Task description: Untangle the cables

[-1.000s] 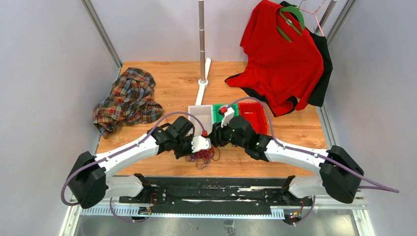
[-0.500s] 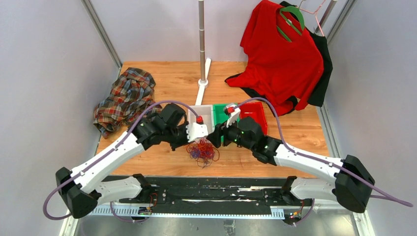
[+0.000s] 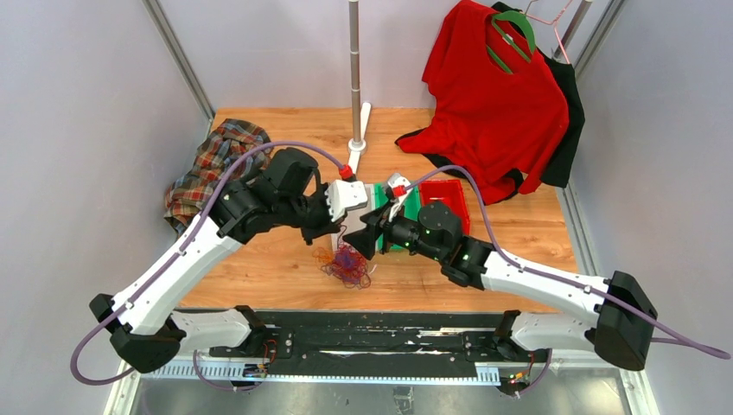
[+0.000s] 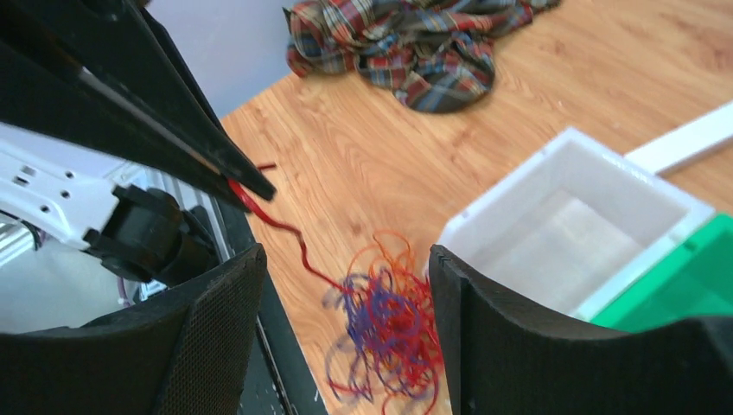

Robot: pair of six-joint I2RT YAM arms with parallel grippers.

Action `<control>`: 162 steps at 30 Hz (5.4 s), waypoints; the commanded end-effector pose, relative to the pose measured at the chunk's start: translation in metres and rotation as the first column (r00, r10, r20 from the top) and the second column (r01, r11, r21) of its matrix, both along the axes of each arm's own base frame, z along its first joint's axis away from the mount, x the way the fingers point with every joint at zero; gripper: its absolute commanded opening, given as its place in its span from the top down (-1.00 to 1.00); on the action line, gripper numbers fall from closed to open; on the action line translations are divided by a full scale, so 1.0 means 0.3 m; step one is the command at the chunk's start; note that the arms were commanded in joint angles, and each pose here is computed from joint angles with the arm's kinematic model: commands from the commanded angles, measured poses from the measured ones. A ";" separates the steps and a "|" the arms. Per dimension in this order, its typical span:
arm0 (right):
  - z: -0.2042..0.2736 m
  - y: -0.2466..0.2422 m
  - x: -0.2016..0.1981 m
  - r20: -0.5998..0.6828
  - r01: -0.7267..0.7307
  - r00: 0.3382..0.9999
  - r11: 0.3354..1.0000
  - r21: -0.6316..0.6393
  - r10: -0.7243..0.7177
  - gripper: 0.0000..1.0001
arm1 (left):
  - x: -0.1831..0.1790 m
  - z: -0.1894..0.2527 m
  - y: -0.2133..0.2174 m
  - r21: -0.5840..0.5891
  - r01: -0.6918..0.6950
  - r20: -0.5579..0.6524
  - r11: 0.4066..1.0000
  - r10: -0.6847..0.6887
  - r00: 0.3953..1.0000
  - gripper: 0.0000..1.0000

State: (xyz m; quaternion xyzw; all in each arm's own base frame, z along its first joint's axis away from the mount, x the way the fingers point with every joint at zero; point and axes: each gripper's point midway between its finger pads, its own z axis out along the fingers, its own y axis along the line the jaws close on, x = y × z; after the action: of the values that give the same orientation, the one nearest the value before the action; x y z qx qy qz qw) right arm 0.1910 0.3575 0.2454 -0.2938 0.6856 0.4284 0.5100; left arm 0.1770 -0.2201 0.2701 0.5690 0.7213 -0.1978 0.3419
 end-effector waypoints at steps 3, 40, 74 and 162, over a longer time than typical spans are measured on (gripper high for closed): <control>0.136 0.111 0.004 0.077 -0.080 0.994 0.992 0.093 0.073 -0.33 | -0.003 0.099 -0.042 -0.067 0.012 -0.004 0.998 -0.013 1.000 0.99; -0.531 0.024 0.053 -0.232 0.129 0.960 0.983 -0.127 -0.156 0.34 | 0.288 1.218 0.308 -0.677 -0.236 0.636 0.697 0.715 0.291 0.99; -0.647 -0.032 -0.037 -0.314 0.124 0.932 0.974 -0.191 -0.181 0.06 | 0.068 1.842 0.553 -0.924 0.253 0.253 0.286 0.955 -0.156 0.99; -0.435 0.077 -0.027 -0.318 0.050 0.944 0.989 -0.140 -0.093 0.92 | -0.052 0.027 0.058 -0.181 0.114 0.139 0.977 -0.090 0.986 0.99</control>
State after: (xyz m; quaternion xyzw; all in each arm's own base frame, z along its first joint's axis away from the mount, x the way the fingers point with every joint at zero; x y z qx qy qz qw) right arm 0.1817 0.3921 0.1432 -0.2354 0.7727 0.4385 0.3940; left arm 0.1762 -0.2099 0.2441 0.5716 0.6672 -0.2445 0.4102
